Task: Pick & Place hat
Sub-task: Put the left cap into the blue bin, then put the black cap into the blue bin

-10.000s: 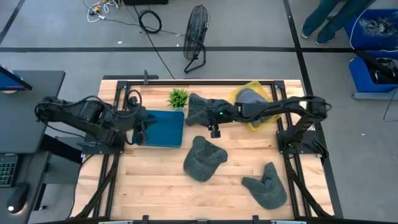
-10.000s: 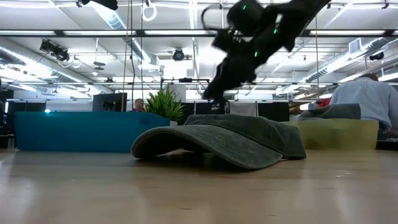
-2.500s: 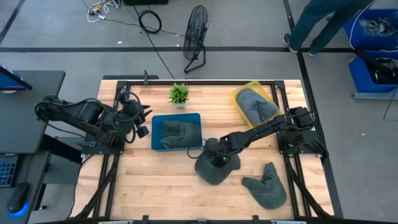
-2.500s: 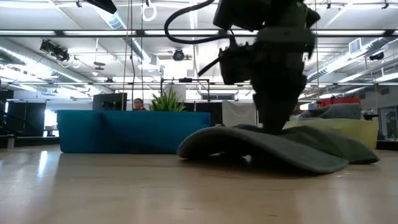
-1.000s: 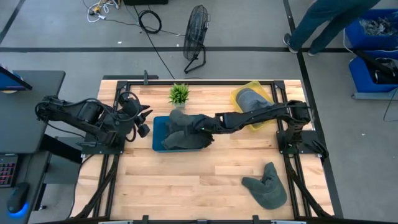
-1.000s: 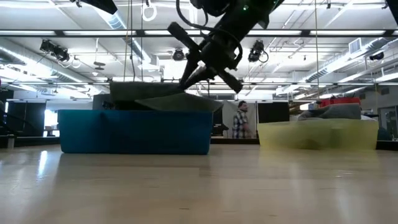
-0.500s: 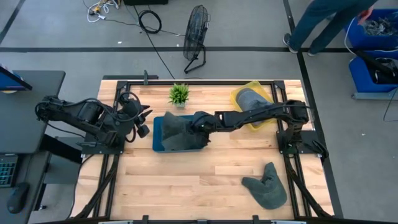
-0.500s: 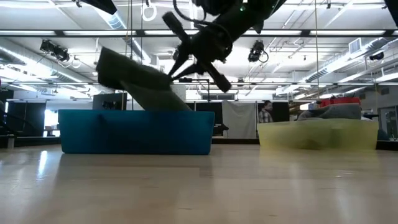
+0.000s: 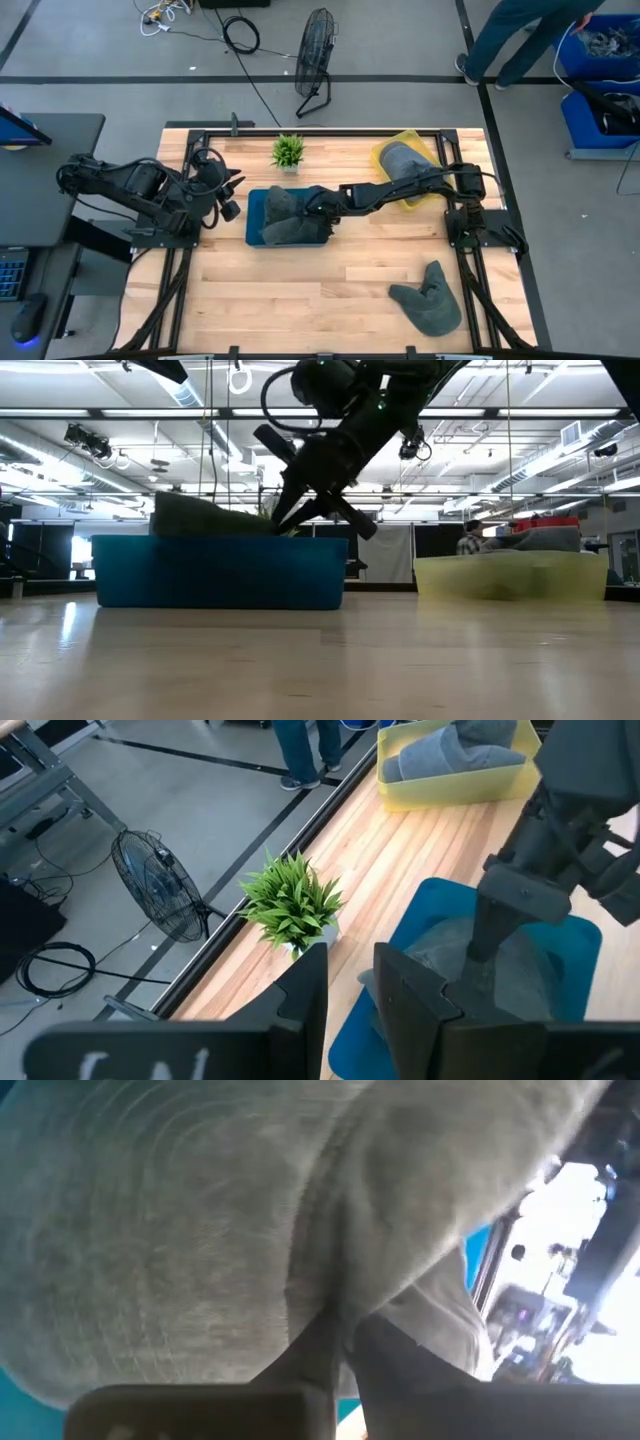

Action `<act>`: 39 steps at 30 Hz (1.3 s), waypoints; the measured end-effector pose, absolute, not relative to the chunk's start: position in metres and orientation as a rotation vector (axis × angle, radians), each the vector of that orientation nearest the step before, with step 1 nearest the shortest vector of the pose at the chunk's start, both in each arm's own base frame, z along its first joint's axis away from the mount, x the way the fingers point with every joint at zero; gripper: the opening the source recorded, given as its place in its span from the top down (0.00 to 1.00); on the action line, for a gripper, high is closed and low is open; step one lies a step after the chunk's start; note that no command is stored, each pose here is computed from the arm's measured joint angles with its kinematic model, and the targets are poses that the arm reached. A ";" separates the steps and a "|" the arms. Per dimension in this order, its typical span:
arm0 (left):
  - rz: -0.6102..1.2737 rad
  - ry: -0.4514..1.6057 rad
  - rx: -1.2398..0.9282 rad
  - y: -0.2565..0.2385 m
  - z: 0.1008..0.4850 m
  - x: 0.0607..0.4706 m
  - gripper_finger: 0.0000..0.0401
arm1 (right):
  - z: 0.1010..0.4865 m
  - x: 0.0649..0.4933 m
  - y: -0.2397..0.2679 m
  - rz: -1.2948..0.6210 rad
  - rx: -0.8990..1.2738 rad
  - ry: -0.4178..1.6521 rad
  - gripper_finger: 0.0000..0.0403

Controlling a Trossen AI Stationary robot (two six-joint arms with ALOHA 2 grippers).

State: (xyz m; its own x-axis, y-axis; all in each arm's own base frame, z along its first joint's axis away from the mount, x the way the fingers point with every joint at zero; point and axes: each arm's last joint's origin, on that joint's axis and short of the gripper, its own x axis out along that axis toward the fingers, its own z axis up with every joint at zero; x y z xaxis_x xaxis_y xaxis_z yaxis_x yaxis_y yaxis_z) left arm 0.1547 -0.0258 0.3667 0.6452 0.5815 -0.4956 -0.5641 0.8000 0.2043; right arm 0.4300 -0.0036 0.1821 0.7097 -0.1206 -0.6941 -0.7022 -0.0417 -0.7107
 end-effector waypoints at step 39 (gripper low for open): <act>0.655 0.582 0.033 -0.026 0.366 0.154 0.78 | 0.296 0.317 0.095 0.216 -0.845 0.889 0.72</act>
State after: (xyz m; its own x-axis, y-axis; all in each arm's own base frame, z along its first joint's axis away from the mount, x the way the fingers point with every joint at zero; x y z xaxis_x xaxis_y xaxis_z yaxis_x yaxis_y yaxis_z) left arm 0.1539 -0.0255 0.3661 0.6402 0.5831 -0.5001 -0.5653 0.7984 0.2073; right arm 0.3166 0.0947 0.2965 0.6330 -0.1650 -0.7564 -0.4939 0.6664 -0.5586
